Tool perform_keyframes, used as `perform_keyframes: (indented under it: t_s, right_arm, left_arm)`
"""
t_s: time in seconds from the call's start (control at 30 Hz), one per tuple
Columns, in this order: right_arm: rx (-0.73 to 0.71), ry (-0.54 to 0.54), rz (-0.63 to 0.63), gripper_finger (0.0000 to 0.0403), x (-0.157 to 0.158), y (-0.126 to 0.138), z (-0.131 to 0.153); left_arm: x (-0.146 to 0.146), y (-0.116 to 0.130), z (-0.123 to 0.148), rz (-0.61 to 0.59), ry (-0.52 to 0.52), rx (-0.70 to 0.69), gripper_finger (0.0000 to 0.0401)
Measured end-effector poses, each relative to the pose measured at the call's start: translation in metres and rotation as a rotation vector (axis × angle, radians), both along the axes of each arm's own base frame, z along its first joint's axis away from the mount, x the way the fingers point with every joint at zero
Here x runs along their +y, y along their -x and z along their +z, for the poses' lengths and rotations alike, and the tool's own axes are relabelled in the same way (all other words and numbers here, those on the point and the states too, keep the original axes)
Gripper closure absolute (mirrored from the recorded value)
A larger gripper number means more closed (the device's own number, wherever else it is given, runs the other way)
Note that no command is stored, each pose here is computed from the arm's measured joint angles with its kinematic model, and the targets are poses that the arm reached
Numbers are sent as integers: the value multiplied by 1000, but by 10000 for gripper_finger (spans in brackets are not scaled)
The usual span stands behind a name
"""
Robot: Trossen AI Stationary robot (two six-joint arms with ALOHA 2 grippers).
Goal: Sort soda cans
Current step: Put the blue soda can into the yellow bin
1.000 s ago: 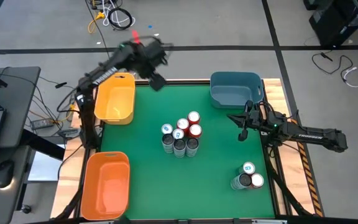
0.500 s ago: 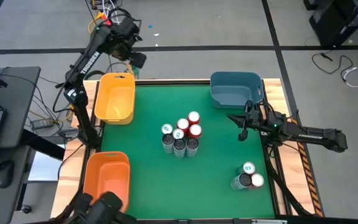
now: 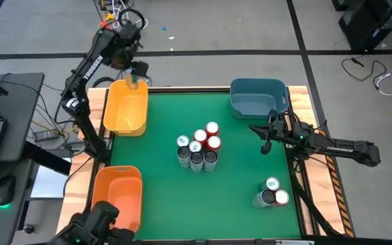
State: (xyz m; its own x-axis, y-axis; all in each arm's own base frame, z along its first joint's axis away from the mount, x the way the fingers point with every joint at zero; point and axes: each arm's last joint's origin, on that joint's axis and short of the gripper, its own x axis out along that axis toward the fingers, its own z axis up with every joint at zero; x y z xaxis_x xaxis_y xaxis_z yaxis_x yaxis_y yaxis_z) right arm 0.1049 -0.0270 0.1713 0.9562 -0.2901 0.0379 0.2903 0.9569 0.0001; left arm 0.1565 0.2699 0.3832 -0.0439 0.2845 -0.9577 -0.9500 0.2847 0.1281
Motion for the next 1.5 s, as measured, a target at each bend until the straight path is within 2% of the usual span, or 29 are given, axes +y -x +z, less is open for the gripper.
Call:
perform_keyframes:
  t_s: [0.17,0.4,0.67,0.9,1.2,1.33,1.5]
  right_arm:
    - [-1,0,0,403,0,0,0]
    - [-1,0,0,403,0,0,0]
    - [0,0,0,403,0,0,0]
    - [0,0,0,403,0,0,0]
    - [0,0,0,403,0,0,0]
    - [0,0,0,403,0,0,0]
    - [0,0,0,403,0,0,0]
  left_arm:
    - [-9,12,-35,20,101,55,167]
    - [-3,31,-71,98,67,27,167]
    - [5,32,-82,131,34,-22,167]
    - [10,32,-103,150,24,-68,167]
    - [13,32,-103,240,-26,-76,167]
    - [12,28,-103,228,11,-148,167]
    - [10,18,-102,197,0,-181,167]
